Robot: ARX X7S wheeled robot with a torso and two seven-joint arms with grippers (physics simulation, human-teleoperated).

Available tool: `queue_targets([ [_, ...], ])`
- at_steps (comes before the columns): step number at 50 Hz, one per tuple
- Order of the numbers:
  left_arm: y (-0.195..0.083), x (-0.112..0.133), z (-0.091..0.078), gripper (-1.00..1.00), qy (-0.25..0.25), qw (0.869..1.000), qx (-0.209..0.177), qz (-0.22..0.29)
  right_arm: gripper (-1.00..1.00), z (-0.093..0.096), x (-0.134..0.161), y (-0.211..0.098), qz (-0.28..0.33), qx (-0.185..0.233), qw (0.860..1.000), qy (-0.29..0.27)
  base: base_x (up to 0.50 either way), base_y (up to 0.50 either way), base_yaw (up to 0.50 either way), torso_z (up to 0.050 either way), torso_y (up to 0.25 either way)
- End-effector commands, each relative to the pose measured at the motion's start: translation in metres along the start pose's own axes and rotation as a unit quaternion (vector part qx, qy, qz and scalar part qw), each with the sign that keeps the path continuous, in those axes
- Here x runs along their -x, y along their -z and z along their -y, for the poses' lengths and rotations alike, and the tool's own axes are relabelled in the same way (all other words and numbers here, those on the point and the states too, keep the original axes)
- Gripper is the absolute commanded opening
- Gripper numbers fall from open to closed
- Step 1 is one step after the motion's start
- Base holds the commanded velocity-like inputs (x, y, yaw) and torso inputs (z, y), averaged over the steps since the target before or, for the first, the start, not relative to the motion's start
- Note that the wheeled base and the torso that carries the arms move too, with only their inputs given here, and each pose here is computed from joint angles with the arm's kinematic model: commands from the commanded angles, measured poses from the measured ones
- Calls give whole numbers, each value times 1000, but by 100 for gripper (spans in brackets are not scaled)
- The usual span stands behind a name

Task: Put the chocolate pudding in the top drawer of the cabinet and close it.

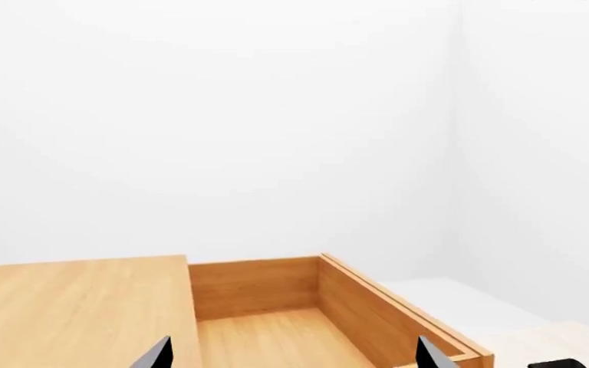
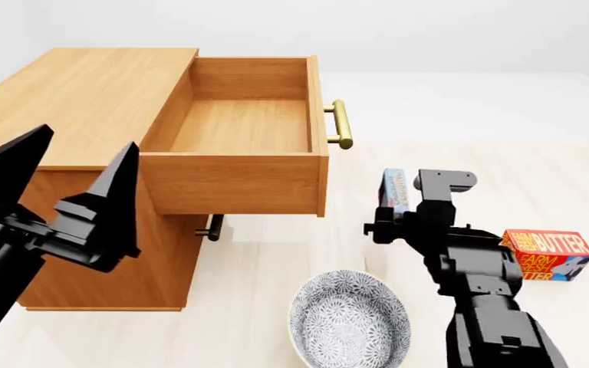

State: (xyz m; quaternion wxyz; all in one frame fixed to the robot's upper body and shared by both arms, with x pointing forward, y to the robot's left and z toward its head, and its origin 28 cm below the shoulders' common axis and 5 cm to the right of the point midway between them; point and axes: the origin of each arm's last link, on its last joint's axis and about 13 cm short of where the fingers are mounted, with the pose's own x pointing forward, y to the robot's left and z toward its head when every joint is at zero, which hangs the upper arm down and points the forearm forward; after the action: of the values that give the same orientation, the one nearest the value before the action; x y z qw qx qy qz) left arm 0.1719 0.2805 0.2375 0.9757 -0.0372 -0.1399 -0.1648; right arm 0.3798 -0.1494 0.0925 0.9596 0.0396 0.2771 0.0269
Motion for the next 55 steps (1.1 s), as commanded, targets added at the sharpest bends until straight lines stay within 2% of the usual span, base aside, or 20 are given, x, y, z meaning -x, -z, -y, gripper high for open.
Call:
queue_targets([
  [1, -1, 1, -1, 100, -4, 1000, 1, 5, -100, -1, 30, -25, 72, 9, 997, 8, 0, 0, 0, 0, 0],
  [19, -10, 10, -4, 100, -10, 999, 3, 33, -100, -8, 79, -67, 165, 27, 986, -4, 0, 0, 0, 0, 0],
  [31, -9, 14, -6, 100, -13, 999, 6, 32, -100, -21, 110, -96, 230, 56, 971, -17, 0, 0, 0, 0, 1],
  [42, -7, 16, -7, 100, -15, 999, 9, 31, -100, -42, 120, -120, 273, 86, 957, -39, 0, 0, 0, 0, 0],
  [55, -5, 18, -11, 100, -19, 999, 13, 31, -100, -67, 130, -142, 292, 109, 947, -77, 0, 0, 0, 0, 0],
])
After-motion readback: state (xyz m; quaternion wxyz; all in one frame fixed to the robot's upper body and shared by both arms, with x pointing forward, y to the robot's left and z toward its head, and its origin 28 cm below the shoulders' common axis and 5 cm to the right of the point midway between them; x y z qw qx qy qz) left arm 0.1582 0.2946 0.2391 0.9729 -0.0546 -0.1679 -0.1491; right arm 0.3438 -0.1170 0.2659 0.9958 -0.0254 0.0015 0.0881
